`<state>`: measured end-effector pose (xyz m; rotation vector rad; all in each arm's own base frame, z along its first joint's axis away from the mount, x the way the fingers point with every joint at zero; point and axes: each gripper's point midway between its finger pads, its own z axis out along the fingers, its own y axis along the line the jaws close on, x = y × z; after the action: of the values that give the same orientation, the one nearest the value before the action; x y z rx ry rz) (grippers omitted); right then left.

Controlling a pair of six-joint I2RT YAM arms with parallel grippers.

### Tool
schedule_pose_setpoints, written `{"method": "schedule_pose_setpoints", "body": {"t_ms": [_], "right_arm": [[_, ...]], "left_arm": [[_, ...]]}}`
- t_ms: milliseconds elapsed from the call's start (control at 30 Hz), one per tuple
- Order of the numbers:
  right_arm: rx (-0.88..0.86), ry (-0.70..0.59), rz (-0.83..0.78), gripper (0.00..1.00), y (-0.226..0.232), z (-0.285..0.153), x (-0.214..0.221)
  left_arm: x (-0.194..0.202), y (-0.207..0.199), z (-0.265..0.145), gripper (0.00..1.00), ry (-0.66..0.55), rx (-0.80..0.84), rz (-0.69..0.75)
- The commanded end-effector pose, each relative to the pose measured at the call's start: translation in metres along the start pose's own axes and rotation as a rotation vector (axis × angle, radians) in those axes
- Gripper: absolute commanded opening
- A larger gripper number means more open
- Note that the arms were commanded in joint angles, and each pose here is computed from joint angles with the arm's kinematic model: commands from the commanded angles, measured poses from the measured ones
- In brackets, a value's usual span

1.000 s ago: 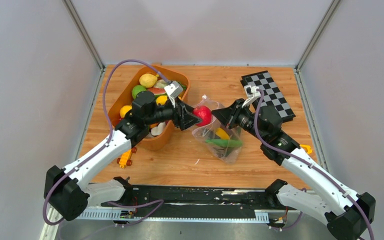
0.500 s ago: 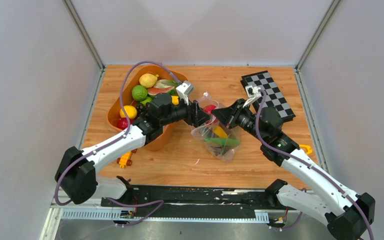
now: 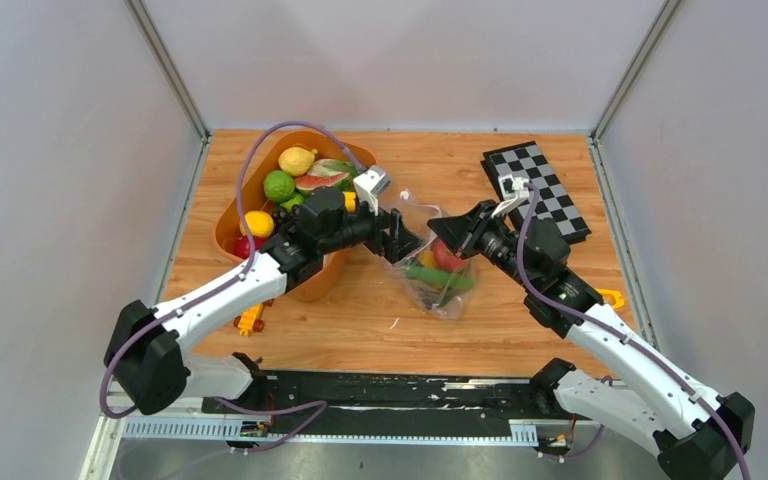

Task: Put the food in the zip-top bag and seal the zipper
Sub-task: Place the fake fruit in the zipper food storage bag, then pick up the fake vegetable from the bin.

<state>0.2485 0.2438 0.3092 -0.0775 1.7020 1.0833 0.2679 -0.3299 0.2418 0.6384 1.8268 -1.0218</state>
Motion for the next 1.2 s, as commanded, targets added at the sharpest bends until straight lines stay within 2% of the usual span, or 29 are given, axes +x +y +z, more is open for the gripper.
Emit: {"method": "schedule_pose_setpoints", "body": {"t_ms": [0, 167, 367, 433, 500, 633, 767, 967, 1167], "right_arm": [[0.029, -0.1, -0.018, 0.0, 0.001, -0.007, -0.026], [0.044, -0.108, -0.038, 0.0, -0.001, -0.011, -0.028], [0.037, -0.09, -0.046, 0.0, 0.0, -0.009, -0.025], [0.03, -0.081, -0.045, 0.0, 0.001, -0.008, -0.024], [0.025, -0.074, -0.048, 0.0, 0.002, -0.007, -0.023], [0.015, -0.068, -0.05, 0.0, 0.004, -0.007, -0.023], [0.01, -0.066, -0.048, 0.0, 0.006, -0.008, -0.023], [0.01, -0.066, -0.044, 0.0, 0.006, -0.009, -0.022], [0.02, -0.07, -0.048, 0.0, 0.004, -0.011, -0.023]], "left_arm": [[-0.042, 0.0, -0.028, 0.96, -0.103, -0.086, 0.11], [-0.057, 0.019, -0.06, 0.99, -0.145, -0.254, 0.178], [-0.063, 0.024, -0.081, 1.0, -0.139, -0.316, 0.233], [-0.062, 0.039, -0.088, 1.0, -0.135, -0.403, 0.231], [-0.059, 0.06, -0.097, 1.0, -0.128, -0.498, 0.196], [-0.046, 0.111, -0.109, 1.0, -0.108, -0.633, 0.024], [-0.033, 0.148, -0.11, 1.0, -0.08, -0.699, -0.089], [-0.016, 0.169, -0.086, 0.99, -0.021, -0.689, -0.184], [0.0, 0.184, -0.077, 0.9, 0.013, -0.719, -0.238]]}}
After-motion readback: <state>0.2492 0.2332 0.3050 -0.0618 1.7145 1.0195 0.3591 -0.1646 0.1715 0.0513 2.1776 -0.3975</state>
